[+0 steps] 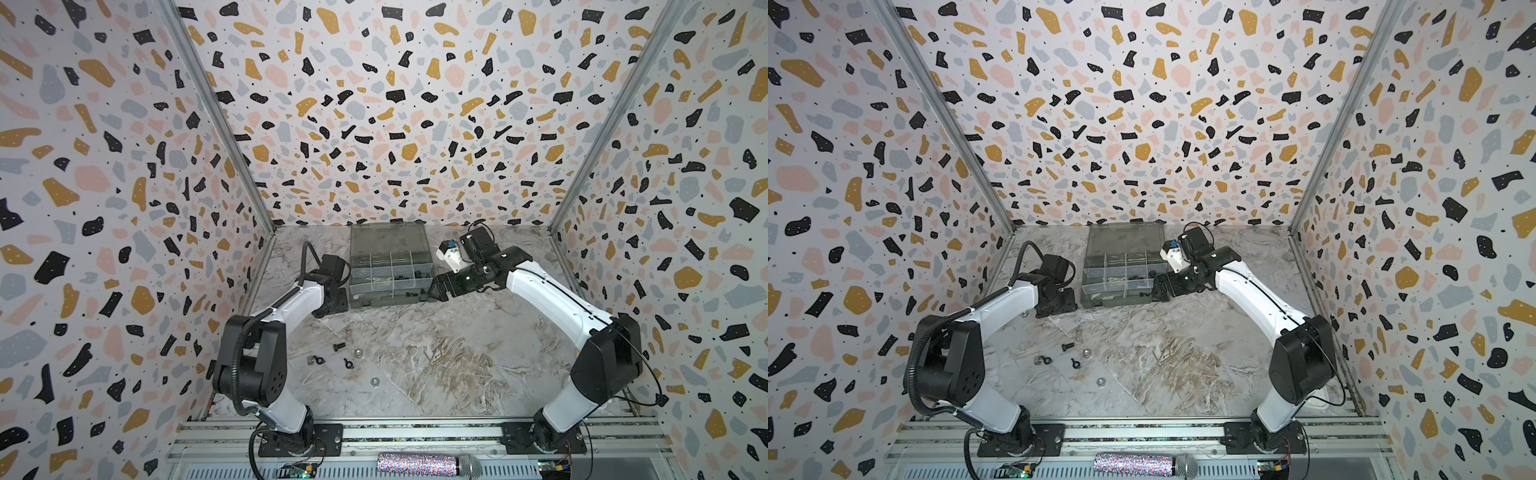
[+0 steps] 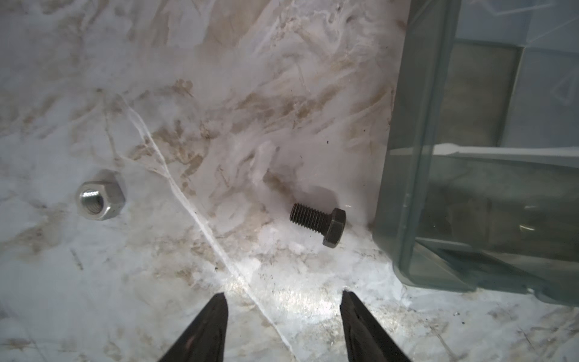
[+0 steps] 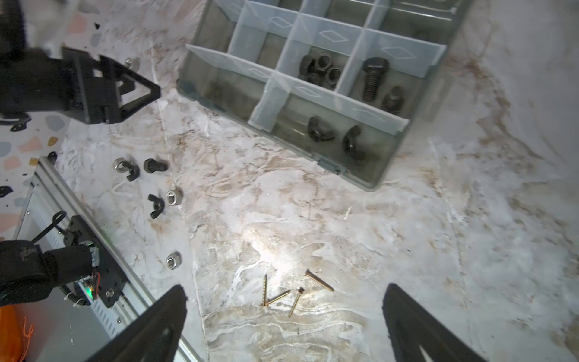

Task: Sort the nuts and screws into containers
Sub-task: 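Lower the left gripper onto the black bolt and close on it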

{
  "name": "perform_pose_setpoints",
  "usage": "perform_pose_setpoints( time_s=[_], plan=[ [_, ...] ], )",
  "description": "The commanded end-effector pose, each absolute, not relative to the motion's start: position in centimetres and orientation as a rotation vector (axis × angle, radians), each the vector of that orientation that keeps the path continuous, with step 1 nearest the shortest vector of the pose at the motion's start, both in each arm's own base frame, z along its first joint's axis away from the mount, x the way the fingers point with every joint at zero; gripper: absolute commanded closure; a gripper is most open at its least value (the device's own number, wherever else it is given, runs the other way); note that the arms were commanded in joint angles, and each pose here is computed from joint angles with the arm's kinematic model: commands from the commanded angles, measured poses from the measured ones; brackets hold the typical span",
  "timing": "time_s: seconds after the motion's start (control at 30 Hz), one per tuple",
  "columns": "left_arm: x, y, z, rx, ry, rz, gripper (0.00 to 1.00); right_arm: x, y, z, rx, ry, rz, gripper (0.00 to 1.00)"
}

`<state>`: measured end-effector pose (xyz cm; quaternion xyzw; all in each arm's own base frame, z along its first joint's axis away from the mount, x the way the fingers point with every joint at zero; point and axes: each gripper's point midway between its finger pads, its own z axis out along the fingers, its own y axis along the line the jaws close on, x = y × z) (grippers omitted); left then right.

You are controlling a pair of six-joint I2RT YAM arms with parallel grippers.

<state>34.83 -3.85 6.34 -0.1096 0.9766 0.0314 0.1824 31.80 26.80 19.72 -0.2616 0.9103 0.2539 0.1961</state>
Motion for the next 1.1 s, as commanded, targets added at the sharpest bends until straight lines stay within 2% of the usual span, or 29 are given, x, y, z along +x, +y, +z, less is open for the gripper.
perform_pose_setpoints(
  time_s=[0.0,0.77,1.07],
  plan=[
    [35.7,-3.6,5.9,-0.340,2.713,0.092,0.42,31.1,26.9,21.3,-0.762,2.502,0.694,0.01],
    [38.2,-4.9,2.3,-0.290,2.767,0.044,0.41,31.3,24.2,20.7,-0.699,2.528,0.627,0.01],
    [38.6,-4.9,1.6,-0.262,2.790,0.046,0.46,32.0,23.9,20.5,-0.685,2.545,0.624,0.01]
  ],
)
